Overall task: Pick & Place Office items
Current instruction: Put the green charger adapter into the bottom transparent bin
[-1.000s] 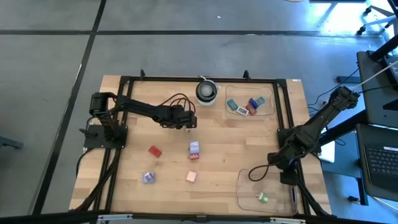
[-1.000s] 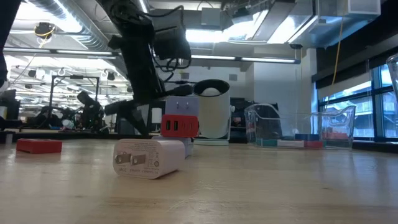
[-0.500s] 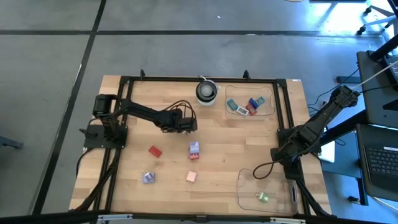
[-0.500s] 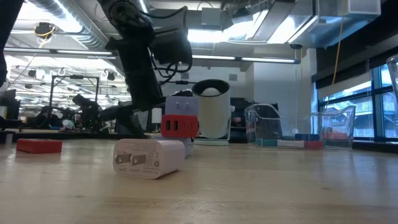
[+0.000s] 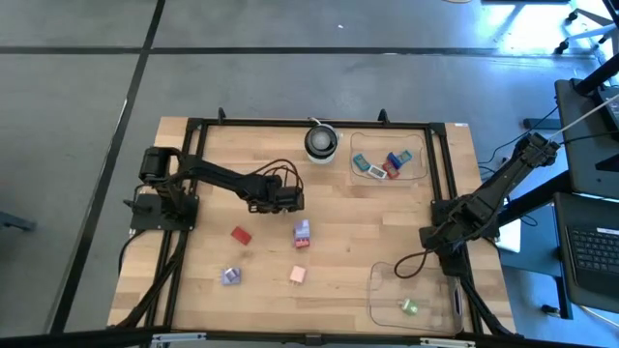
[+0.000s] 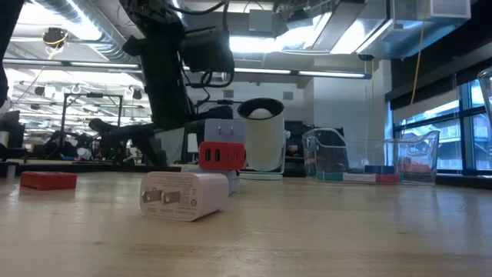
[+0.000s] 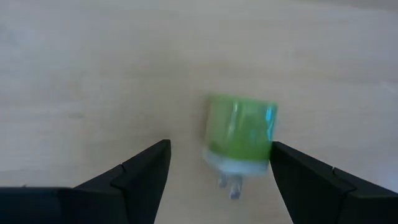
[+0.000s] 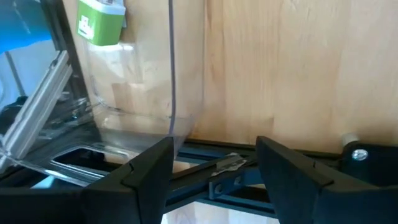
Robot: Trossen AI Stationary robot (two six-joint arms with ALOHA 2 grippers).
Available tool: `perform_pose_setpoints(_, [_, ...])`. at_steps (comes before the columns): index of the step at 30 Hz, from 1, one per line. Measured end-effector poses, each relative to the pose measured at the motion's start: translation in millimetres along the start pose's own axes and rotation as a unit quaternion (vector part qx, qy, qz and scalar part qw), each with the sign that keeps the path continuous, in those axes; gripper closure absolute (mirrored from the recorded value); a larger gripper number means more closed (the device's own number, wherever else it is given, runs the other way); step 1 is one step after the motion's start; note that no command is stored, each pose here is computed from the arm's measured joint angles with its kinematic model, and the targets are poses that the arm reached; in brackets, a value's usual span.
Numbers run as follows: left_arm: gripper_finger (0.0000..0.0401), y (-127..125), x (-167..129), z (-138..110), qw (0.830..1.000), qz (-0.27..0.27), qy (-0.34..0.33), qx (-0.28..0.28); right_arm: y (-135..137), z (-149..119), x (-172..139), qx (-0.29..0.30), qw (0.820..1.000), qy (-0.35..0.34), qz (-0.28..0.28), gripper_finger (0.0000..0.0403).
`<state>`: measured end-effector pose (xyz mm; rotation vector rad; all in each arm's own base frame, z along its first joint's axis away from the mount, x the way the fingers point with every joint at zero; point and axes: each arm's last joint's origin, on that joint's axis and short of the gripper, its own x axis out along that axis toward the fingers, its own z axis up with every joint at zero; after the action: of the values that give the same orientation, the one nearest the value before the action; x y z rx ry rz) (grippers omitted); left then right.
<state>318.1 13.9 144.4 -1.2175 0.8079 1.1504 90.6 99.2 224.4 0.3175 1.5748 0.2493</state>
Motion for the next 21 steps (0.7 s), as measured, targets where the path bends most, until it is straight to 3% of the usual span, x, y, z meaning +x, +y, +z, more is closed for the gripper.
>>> perform_pose_setpoints(6, [0.0130, -0.2, 7.6, 3.4, 0.991, 0.013, -0.103, 0.081, -0.5, 0.2, 0.0, -0.020, 1.000, -0.005, -0.006, 0.0173])
perform_pose_setpoints(9, [0.0130, -0.5, 9.6, 3.6, 0.989, 0.015, -0.101, 0.107, -0.4, 0.2, 0.0, -0.022, 1.000, -0.005, -0.006, 0.0173])
perform_pose_setpoints(12, [0.0130, -0.6, 9.9, 1.7, 0.993, 0.011, -0.071, 0.095, -0.5, 0.3, 0.0, -0.015, 1.000, -0.007, -0.007, 0.0173])
perform_pose_setpoints(21, [0.0150, 0.3, 9.4, 0.4, 0.997, 0.013, -0.064, 0.045, -1.2, 1.0, -0.1, -0.012, 1.000, -0.019, -0.018, 0.0173])
